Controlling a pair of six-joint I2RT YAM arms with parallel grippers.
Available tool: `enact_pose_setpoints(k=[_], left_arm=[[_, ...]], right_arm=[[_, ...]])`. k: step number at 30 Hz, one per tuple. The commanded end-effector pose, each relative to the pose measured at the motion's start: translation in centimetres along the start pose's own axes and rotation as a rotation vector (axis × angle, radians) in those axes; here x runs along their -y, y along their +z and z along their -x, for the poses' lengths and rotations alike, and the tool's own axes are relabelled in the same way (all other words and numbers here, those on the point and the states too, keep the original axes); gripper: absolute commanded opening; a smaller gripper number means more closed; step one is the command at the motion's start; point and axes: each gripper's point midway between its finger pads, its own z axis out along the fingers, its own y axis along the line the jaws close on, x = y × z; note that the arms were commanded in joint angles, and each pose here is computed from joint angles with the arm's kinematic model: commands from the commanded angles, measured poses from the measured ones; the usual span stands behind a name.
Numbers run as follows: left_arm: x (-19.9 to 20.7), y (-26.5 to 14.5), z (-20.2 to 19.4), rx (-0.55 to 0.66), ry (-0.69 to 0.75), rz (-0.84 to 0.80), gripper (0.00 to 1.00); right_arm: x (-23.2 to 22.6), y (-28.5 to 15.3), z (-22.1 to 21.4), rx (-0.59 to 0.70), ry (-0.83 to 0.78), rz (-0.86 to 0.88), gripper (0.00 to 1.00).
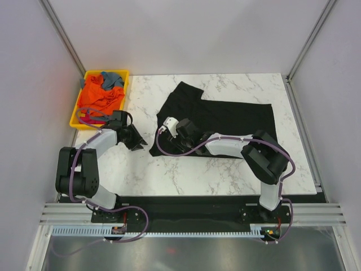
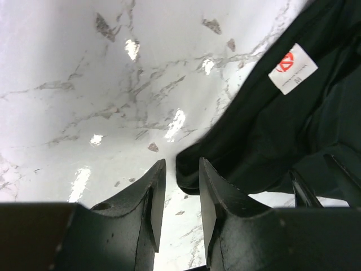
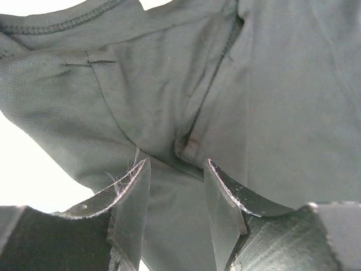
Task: Fold and stack the t-shirts
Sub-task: Fold the tshirt
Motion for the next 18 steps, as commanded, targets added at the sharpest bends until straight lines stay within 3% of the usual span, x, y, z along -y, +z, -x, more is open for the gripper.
enact_pose_setpoints(k=[1,14,18], left_arm=[[0.9,0.1,0.3,0.001,-0.024,-0.056,0.37],[0.5,0.3,0.2,0.012,-0.023,-0.033,0.37],[0.4,0.6,-0.1,0.007,-0.014,-0.021,0.37]], right_arm=[[0.9,0.7,2.1,0.041,-0.057,-0.036,0.5],[2.4,1.4,2.0,0.017,-0.068,-0.156,0.35],[2.8,1.6,2.0,0.015,-0.058,-0.188,0.21]])
